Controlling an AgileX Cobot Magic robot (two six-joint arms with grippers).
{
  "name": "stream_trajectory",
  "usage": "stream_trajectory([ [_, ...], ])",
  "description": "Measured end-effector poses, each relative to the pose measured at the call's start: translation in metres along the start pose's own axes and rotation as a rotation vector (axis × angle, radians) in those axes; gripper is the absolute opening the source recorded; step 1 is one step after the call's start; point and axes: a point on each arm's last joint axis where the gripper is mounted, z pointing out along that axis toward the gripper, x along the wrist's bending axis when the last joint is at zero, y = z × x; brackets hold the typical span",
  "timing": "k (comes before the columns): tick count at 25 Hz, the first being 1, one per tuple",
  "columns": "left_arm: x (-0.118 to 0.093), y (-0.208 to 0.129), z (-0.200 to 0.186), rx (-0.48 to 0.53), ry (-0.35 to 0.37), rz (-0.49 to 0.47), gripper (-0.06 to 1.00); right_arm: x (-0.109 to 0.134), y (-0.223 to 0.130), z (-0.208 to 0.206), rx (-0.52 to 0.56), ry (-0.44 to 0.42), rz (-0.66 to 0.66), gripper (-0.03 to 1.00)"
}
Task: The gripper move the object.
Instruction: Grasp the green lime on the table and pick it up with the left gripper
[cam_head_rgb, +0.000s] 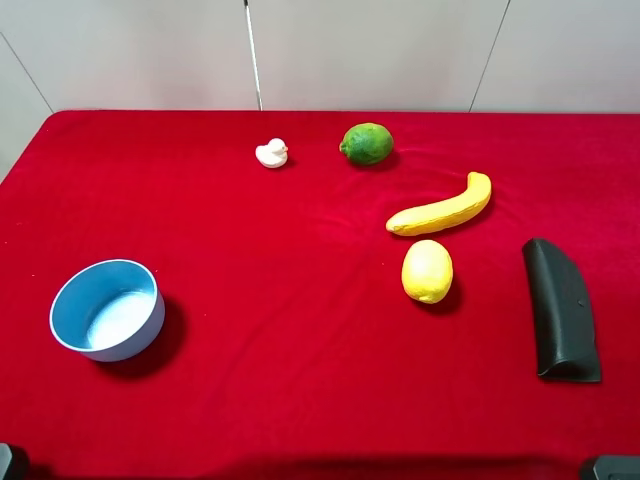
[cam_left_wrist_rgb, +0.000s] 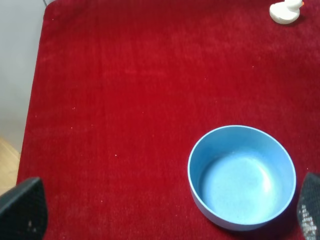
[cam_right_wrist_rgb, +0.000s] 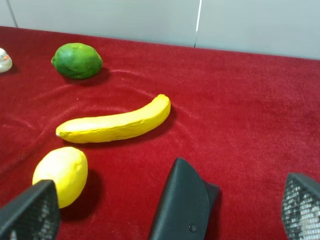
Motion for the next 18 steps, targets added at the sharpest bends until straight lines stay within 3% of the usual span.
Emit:
stream_trajectory([
  [18, 0.0, 0.0, 0.0, 0.0, 0.0, 0.0, 0.99, 0.0, 0.0, 0.0, 0.0, 0.0, 0.0, 0.69],
])
